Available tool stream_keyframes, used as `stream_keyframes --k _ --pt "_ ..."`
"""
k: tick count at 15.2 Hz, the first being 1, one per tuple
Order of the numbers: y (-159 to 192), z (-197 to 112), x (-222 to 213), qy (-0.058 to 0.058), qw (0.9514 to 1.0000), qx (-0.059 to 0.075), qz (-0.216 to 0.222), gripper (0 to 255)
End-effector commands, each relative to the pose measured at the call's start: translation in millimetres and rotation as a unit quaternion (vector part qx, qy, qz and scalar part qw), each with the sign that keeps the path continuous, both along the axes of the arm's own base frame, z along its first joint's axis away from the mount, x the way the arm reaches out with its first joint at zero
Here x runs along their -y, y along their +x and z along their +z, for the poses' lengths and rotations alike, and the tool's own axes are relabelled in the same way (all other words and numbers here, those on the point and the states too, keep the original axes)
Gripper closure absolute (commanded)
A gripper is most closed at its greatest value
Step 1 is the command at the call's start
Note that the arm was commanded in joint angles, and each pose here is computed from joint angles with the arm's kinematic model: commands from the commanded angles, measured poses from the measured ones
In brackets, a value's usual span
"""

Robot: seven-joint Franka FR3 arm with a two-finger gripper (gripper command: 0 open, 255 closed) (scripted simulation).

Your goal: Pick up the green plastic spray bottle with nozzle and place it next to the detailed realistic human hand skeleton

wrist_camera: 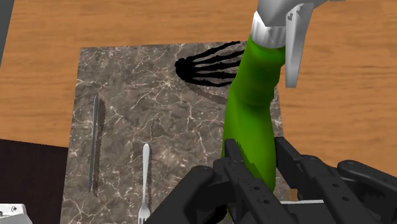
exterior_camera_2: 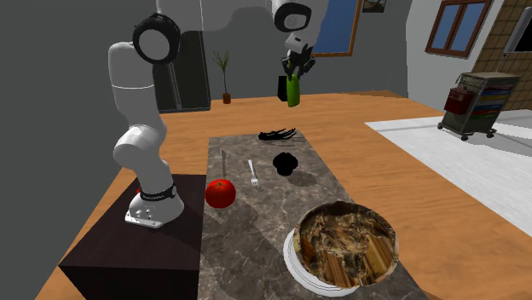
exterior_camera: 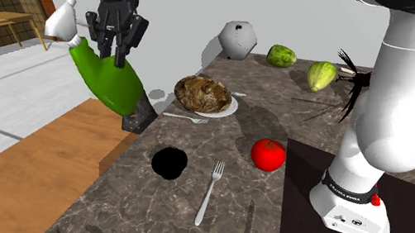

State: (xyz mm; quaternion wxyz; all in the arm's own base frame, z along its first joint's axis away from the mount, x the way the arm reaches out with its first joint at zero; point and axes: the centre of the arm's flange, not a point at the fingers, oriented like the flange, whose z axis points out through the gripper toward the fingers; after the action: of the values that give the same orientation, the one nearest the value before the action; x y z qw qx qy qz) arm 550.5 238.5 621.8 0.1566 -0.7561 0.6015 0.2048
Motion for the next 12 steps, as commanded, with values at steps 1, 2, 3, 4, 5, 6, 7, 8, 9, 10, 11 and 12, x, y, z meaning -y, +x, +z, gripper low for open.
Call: stream_keyframes --k 1,2,3,4,5,6,7,8,9,10,11,12 --pt "7.4 1.0 -25.2 0.0 1.0 0.0 -0.001 255" --pt "10.4 1.1 -38.0 0.0 1.0 0.0 -0.001 255" --pt "13.4 1.1 -50.9 0.0 1.0 0.0 -0.001 255" --pt "16.3 1.2 -63.7 0.0 1.0 0.0 -0.001 255" --pt "19.3 1.2 -76.6 0.0 1.0 0.0 -0.001 255" --pt "22.3 1.2 -89.5 0.0 1.0 0.0 -0.001 255" --pt "24.9 1.3 -100.8 0.0 1.0 0.0 -0.001 255" --pt "24.9 -4.0 -100.8 0.0 1.0 0.0 -0.001 255" --pt "24.9 -9.3 -100.8 0.0 1.0 0.0 -0.001 255" --pt "24.9 -14.5 -100.8 0.0 1.0 0.0 -0.001 255" --pt "24.9 -19.8 -100.8 0.0 1.0 0.0 -0.001 255" --pt "24.9 -25.1 -100.8 0.0 1.0 0.0 -0.001 255"
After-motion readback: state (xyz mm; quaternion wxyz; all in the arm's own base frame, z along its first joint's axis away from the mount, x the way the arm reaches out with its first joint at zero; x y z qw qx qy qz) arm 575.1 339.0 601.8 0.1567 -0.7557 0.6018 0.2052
